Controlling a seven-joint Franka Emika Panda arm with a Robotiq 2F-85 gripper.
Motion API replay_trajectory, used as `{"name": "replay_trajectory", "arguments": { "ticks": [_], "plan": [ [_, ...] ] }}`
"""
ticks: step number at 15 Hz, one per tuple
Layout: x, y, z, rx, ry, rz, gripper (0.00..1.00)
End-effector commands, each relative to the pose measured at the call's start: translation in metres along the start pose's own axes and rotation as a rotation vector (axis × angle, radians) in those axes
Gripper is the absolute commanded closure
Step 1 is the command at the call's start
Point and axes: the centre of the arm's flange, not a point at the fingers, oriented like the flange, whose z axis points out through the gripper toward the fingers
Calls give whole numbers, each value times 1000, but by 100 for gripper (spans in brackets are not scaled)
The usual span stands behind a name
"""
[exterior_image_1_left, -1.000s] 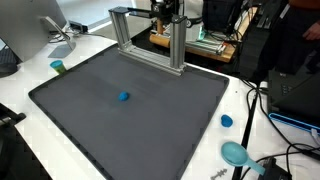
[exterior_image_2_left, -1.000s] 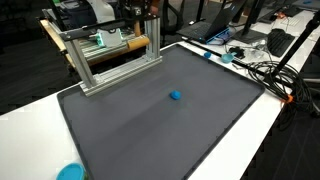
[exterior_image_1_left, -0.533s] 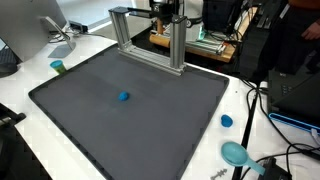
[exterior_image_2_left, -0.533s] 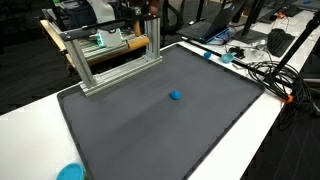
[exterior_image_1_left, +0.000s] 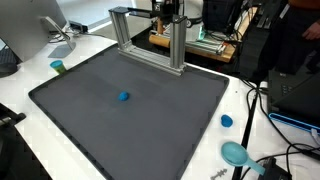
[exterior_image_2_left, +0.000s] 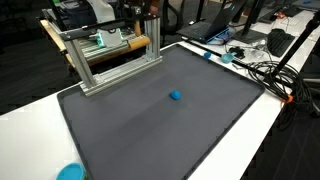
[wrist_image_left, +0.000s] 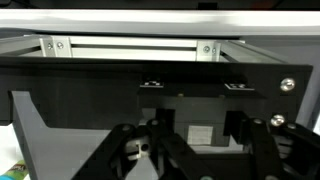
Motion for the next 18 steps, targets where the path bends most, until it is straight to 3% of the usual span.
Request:
{"name": "replay_trajectory", "arguments": {
  "ticks": [1,3,7,8,12,14,16,18],
  "plan": [
    [-15,3,6,20,22,-20,65],
    [-18,4,6,18,42,-8,57],
    [-27,2,7,8,76,-3,57],
    [-29,1,8,8,81,-2,48],
    [-32,-1,12,1,90,13,40],
    [-30,-3,14,-1,85,18,25],
    [-28,-4,16,-1,78,39,58],
    [-26,-7,18,0,67,55,73]
  ]
}}
